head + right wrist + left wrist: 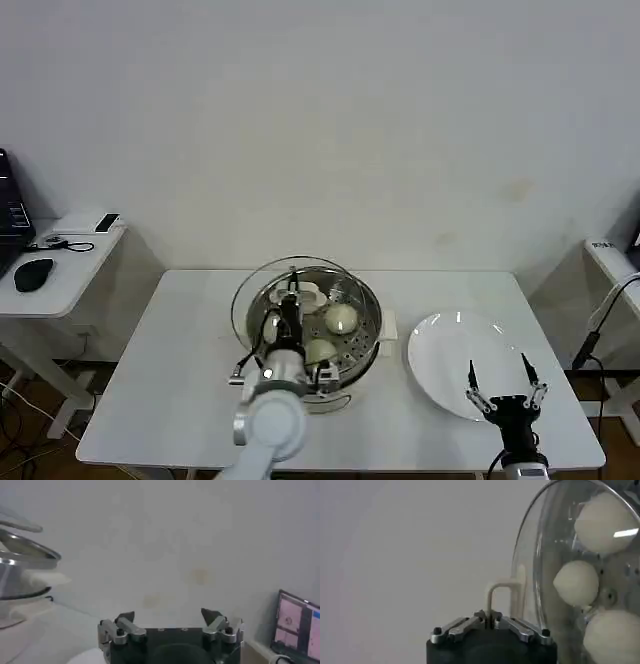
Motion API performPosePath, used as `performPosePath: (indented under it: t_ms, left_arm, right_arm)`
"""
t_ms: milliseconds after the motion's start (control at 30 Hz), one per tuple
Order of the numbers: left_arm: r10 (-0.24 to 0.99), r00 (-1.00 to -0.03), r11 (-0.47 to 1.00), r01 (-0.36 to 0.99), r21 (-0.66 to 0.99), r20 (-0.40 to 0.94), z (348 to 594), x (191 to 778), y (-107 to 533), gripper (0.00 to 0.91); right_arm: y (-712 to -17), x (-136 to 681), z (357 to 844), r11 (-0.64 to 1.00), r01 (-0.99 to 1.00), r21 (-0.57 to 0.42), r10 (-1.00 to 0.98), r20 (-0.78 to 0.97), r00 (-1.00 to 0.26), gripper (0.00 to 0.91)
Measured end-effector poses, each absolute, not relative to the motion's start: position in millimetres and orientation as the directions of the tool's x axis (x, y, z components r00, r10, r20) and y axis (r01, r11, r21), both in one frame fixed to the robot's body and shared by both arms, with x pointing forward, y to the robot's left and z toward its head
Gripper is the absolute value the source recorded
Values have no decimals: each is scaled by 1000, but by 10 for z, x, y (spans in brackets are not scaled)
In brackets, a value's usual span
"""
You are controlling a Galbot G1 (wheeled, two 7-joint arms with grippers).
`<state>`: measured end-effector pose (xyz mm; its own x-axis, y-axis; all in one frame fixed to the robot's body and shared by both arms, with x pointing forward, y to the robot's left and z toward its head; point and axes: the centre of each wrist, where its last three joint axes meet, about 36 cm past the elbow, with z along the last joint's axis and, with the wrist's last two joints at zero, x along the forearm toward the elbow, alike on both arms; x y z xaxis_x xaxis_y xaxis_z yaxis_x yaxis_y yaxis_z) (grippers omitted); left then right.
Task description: Take steamed baozi put them in steamer then cover it.
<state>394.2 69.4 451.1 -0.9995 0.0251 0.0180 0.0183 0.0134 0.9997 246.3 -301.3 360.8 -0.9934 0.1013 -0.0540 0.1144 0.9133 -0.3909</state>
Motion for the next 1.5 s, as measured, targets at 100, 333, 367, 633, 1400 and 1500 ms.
performPosePath:
  t_ms: [100, 333, 367, 633, 1400, 1500]
  left_arm:
    - [28, -999, 9, 25, 1000, 24, 4505, 3950, 604, 0]
    - [32, -999, -5, 40, 999, 41, 4459, 3942, 508, 0]
    - [35, -999, -5, 41, 999, 41, 4458, 3936, 491, 0]
    - [46, -998, -6, 50, 999, 50, 4443, 3906, 389, 0]
    - [33, -998, -23, 60, 998, 61, 4398, 3967, 410, 0]
    - [34, -997, -18, 64, 998, 64, 4396, 3960, 390, 0]
  right_arm:
    - [-2991, 2466, 3603, 913, 111, -392, 98, -53, -994, 907]
    - [-2956, 2459, 3589, 913, 102, -396, 89, -50, -995, 907]
    - [-2952, 2459, 3585, 913, 100, -396, 88, -49, -995, 907]
    - [-2920, 2458, 3567, 913, 92, -397, 81, -46, -996, 907]
    - [-2896, 2464, 3533, 915, 78, -395, 69, -39, -997, 907]
    - [-2897, 2465, 3533, 915, 76, -396, 66, -39, -997, 907]
